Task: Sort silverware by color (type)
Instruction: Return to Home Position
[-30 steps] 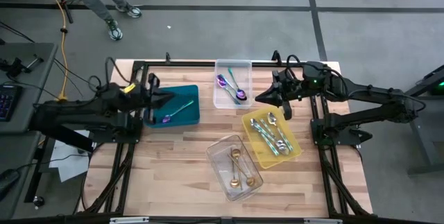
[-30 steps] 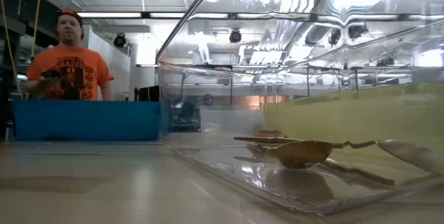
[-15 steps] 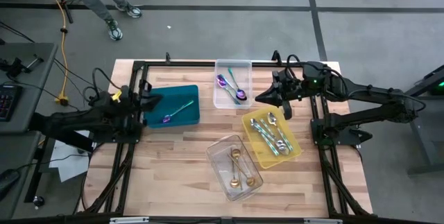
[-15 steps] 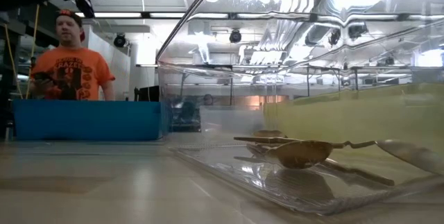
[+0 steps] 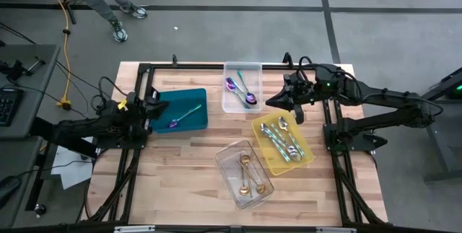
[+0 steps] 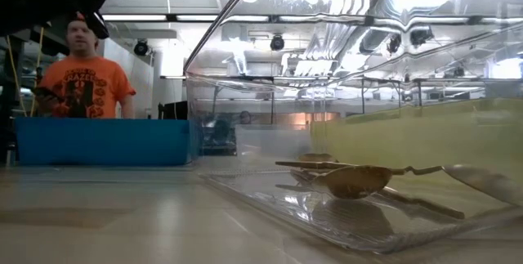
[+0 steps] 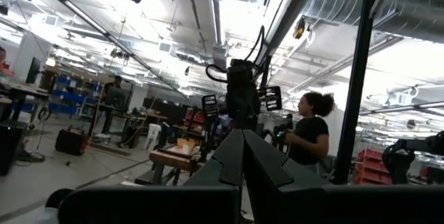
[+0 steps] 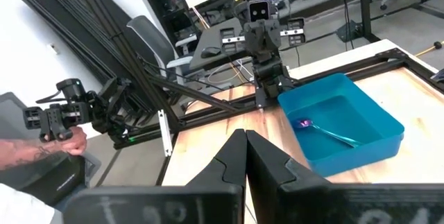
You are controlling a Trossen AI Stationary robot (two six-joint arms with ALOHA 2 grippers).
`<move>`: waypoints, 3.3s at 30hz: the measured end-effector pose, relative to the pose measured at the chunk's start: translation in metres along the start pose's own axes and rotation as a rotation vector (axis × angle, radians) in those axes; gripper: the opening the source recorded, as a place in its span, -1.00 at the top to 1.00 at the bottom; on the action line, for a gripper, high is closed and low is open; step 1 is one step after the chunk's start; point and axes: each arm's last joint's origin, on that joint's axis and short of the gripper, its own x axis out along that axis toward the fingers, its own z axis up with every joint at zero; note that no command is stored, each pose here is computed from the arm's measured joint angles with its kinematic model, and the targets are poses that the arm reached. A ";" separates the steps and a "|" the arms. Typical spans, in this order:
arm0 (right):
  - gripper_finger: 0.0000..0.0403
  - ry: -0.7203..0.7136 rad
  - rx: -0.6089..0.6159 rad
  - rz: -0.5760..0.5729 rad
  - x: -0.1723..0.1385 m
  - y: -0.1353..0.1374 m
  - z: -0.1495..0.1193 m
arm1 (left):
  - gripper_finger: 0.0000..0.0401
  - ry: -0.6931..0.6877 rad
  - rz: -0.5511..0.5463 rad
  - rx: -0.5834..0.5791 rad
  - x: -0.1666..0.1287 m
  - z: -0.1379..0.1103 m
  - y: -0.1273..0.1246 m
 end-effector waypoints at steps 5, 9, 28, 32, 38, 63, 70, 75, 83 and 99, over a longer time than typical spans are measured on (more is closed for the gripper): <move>1.00 -0.001 0.020 0.000 0.000 0.000 0.000 | 1.00 0.011 -0.008 -0.022 0.000 -0.001 -0.001; 1.00 -0.001 0.020 0.000 0.000 0.000 0.000 | 1.00 0.035 -0.029 -0.056 0.000 -0.003 -0.003; 1.00 0.028 0.026 -0.103 -0.066 0.021 -0.009 | 1.00 0.186 0.025 -0.006 -0.002 -0.019 -0.003; 1.00 0.003 -0.042 -0.084 -0.089 0.031 -0.012 | 1.00 0.204 0.032 -0.051 -0.002 -0.021 -0.002; 1.00 -0.037 -0.137 -0.034 -0.110 0.041 -0.014 | 1.00 0.307 0.065 -0.062 -0.005 -0.030 0.000; 1.00 -0.447 -0.109 -0.045 -0.105 -0.013 -0.160 | 0.99 0.354 0.077 -0.057 -0.006 -0.035 0.001; 1.00 -0.546 -0.083 0.011 -0.085 -0.028 -0.189 | 0.99 0.356 0.078 -0.056 -0.006 -0.035 0.001; 1.00 -0.485 -0.124 -0.026 -0.083 -0.030 -0.194 | 0.99 0.356 0.079 -0.056 -0.006 -0.035 0.001; 1.00 -0.261 -0.134 -0.125 -0.075 -0.040 -0.214 | 0.99 0.356 0.080 -0.056 -0.006 -0.035 0.001; 1.00 -0.235 -0.130 -0.139 -0.076 -0.041 -0.217 | 0.99 0.372 0.058 -0.064 -0.008 -0.036 -0.001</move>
